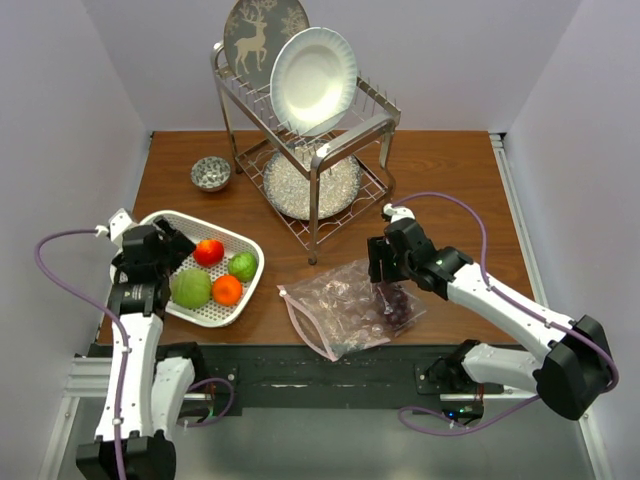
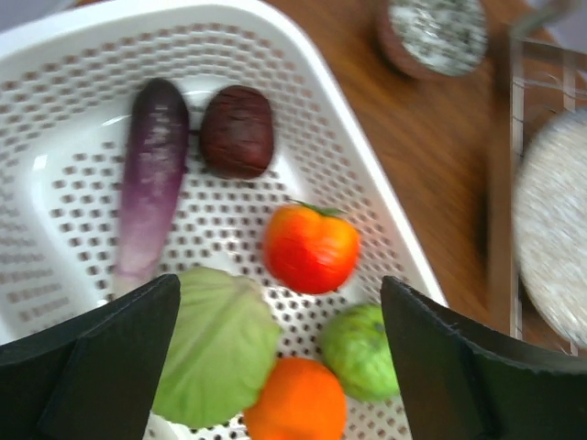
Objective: Open the zip-top bag and remove the fake food
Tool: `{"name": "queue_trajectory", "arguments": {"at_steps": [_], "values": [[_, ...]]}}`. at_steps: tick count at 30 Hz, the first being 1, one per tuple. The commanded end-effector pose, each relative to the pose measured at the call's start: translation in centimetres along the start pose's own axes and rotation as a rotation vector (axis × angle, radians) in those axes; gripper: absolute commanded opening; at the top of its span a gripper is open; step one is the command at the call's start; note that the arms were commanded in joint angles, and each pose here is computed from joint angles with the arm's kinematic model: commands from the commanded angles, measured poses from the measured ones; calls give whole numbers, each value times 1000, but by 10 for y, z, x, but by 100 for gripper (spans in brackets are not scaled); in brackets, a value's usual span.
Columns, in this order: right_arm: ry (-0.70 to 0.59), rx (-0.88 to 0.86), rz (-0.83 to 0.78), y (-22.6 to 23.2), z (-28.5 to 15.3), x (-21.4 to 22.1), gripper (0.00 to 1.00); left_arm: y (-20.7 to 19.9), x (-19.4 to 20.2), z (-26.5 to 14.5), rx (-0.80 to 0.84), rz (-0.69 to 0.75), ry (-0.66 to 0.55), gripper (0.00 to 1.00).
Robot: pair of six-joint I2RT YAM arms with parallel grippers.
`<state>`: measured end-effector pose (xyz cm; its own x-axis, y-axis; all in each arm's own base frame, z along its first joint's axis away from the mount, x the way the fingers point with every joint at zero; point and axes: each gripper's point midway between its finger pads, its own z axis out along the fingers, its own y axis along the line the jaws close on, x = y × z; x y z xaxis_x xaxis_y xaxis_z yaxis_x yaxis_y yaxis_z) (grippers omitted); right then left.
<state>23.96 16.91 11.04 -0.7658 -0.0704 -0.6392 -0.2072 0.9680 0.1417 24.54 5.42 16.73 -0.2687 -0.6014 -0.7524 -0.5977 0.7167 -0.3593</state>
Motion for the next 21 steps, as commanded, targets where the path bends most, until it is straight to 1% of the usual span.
{"name": "queue_trajectory", "arguments": {"at_steps": [1,2,3,4,5,7,8,9,10,11,13,14,16,17,18,19,21], "values": [[-68,12,7,-2,-16,-19,69,-60,15,-22,320,64,72,90],[-73,18,11,-3,-18,-20,69,-71,23,-26,373,67,90,86],[-78,25,18,-4,-19,-20,69,-90,43,-39,459,105,139,85],[-84,30,23,-5,-20,-21,69,-95,55,-41,468,116,157,83],[-86,38,26,-7,-21,-21,69,-111,72,-54,518,137,183,82],[-88,51,30,-9,-22,-21,70,-124,91,-64,531,148,220,82],[-86,71,28,-14,-22,-20,70,-133,107,-77,561,190,232,81],[-82,80,29,-15,-22,-18,70,-136,119,-80,558,211,248,81],[-81,88,30,-16,-22,-18,70,-138,129,-85,554,195,269,81],[-75,95,32,-18,-22,-15,70,-140,145,-95,570,225,286,81],[-73,100,42,-19,-22,-14,70,-134,172,-96,560,236,338,79],[-66,102,45,-20,-21,-10,70,-139,186,-107,607,244,363,75],[-65,115,56,-24,-21,-7,71,-136,212,-110,619,239,411,72],[-65,120,60,-25,-21,-6,71,-136,225,-119,640,265,431,67],[-71,119,66,-25,-21,-6,72,-132,236,-119,627,290,444,65],[-68,119,67,-26,-21,-4,72,-131,244,-121,624,283,459,63],[-70,116,71,-25,-20,-4,72,-128,261,-127,639,310,486,57]]}}
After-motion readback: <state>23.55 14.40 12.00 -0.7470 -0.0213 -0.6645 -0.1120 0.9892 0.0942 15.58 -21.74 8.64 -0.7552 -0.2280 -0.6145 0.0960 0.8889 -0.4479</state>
